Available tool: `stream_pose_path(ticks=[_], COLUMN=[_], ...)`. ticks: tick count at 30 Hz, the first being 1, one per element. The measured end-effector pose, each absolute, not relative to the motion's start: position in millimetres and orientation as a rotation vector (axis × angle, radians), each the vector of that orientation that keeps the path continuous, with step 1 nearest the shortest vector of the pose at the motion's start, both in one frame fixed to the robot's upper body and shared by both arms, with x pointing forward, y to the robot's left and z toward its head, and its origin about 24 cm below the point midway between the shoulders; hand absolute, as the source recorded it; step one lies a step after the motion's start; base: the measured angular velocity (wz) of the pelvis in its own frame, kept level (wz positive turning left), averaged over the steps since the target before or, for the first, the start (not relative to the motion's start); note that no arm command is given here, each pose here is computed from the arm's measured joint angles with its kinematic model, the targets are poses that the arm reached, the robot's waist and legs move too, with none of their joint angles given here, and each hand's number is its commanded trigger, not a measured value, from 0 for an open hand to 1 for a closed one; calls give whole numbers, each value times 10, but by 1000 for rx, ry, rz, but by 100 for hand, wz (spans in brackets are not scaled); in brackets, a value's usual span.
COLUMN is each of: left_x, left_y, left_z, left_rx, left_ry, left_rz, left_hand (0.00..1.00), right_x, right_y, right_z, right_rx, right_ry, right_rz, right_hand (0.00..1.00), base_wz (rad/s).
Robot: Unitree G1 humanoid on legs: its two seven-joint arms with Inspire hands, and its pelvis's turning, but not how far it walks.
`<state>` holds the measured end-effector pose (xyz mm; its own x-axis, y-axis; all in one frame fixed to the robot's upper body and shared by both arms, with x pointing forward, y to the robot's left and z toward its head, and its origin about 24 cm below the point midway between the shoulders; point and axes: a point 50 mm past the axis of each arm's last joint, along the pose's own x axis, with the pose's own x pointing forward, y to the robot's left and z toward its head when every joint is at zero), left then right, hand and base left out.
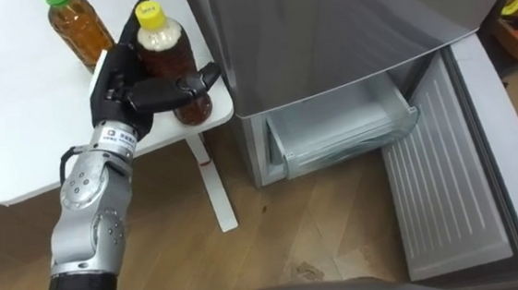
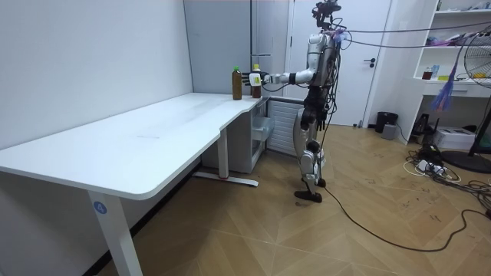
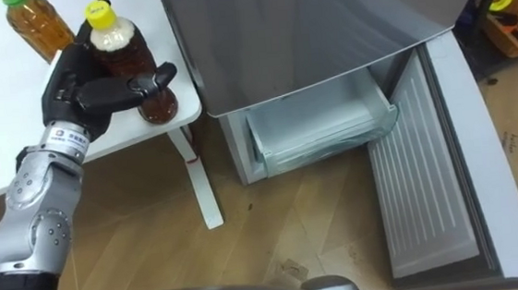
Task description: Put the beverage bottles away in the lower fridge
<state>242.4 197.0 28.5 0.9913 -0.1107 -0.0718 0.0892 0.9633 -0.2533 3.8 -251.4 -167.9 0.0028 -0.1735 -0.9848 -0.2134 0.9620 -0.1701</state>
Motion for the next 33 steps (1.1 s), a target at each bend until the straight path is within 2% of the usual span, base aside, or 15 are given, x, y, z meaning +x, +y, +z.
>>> stream_pose_path(ticks=[33], left_x=[2409], left_y=[1978], left_z=[142], left_rx=[-254], left_ry=[179], left_rz=[-81], left_hand=[100], right_x=[134], right_y=[-2501], right_z=[-1681], right_rx=[-309], right_ry=[1561], right_rz=[52], right_hand=[0], base_wz=[0])
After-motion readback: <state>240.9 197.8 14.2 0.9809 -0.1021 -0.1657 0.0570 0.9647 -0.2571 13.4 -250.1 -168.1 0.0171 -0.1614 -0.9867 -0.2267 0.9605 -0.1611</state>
